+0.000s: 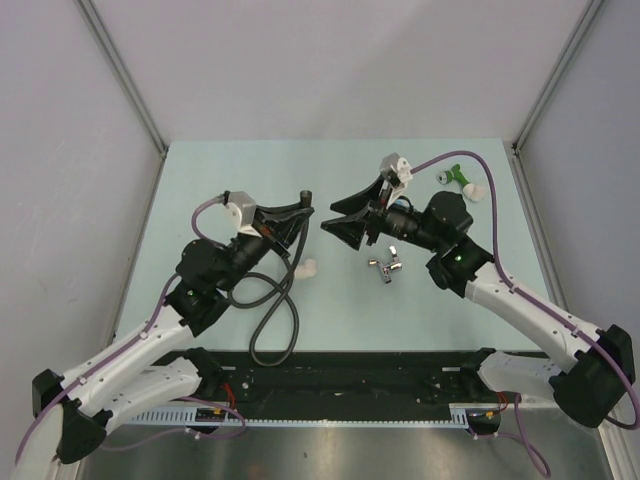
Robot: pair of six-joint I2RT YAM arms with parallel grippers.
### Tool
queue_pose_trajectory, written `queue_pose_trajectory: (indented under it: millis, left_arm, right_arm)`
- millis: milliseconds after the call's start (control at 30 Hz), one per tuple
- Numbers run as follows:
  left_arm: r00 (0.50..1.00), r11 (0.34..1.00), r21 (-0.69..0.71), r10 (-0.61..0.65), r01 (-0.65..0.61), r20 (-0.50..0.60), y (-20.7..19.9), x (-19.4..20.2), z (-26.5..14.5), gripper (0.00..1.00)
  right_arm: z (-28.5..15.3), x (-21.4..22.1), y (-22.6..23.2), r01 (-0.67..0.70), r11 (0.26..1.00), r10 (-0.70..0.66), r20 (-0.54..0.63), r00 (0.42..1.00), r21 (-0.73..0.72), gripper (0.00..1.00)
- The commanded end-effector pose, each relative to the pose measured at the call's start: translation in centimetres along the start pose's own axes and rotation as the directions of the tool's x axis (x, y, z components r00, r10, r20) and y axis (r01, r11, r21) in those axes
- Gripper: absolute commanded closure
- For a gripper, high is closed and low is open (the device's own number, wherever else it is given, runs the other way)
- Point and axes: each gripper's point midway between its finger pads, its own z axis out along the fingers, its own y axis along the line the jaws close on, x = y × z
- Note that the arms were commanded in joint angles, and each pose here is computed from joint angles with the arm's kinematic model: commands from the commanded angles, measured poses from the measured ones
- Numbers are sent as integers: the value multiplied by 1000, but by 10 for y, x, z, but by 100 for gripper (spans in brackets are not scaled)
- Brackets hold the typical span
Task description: Install the water faucets
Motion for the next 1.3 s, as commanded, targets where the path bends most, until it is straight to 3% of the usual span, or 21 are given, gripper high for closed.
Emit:
queue_pose_trajectory:
  millis: [0,133,600,800,867,1133,1267]
  left_arm:
    - [998,996,79,26,-31,60,-16,-28,6,100]
    - [998,991,131,32,-38,47,-25,-25,7,100]
    - [992,972,202,128,-122,-14,-33,-13,7,100]
    - [973,954,220,224,-205,-64,-30,-4,7,100]
    - [964,944,230,259,-238,-64,-30,-4,7,100]
    - [934,917,255,341,-306,-106,-27,3,7,100]
    - [929,912,269,350,-310,-117,-28,7,7,100]
  right_arm:
    - [-6,-51,15,58,998,-53,166,985,-21,41]
    - [-5,-62,17,61,998,-54,209,976,-28,42]
    - [2,-73,25,30,997,-19,165,986,-66,45]
    - [2,-83,19,-31,999,32,60,998,-9,45]
    - [2,-70,10,-71,997,72,-32,997,36,45]
    - [-5,-42,-7,-160,976,198,-284,938,151,47]
    - [-2,-46,-4,-161,976,201,-323,925,145,48]
